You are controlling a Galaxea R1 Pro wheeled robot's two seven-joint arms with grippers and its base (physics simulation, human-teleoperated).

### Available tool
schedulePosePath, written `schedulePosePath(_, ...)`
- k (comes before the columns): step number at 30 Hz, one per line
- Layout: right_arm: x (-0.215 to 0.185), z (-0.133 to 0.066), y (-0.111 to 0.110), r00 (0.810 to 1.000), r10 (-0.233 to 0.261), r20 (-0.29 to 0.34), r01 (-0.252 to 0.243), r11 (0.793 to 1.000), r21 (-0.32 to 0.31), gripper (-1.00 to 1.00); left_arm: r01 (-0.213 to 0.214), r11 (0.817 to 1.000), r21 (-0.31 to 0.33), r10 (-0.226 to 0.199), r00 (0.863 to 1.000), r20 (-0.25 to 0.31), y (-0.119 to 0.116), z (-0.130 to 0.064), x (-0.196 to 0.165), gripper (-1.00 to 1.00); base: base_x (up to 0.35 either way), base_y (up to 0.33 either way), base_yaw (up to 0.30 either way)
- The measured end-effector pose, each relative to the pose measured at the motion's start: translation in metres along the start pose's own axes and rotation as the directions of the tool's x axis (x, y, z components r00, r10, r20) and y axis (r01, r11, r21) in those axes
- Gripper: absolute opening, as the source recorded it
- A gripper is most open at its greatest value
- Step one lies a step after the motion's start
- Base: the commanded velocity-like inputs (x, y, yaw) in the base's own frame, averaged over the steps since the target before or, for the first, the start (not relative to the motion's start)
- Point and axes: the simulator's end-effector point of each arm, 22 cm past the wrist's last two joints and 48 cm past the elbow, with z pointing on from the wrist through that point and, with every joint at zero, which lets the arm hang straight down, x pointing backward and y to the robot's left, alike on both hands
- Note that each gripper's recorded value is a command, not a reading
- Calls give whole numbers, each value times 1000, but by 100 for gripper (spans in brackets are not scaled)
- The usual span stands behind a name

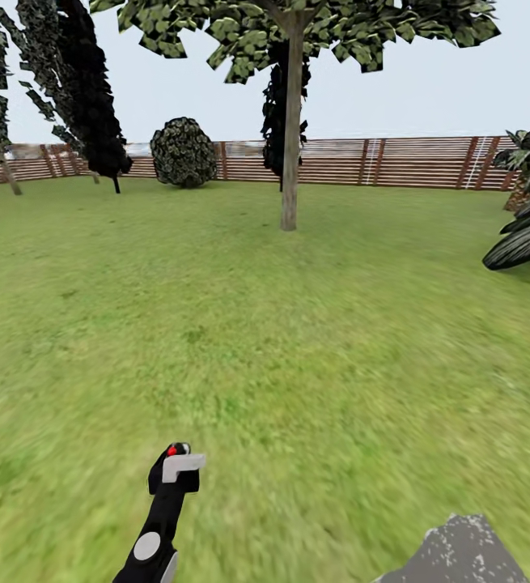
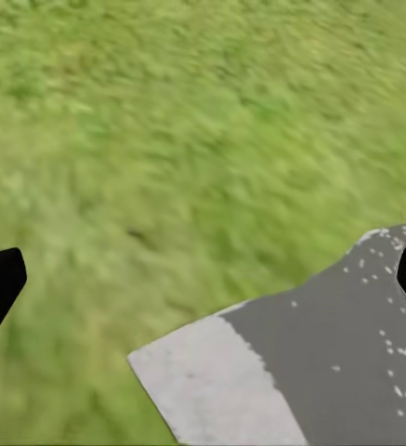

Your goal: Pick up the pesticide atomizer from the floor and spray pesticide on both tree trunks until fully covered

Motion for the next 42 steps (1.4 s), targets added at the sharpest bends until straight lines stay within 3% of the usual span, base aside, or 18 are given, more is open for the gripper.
schedulePosePath(42,-7,4,-5,1000,1,18,-1,1000,11,100,0,1000,0,0,1000,0,0,0,0,-100,341,-72,0)
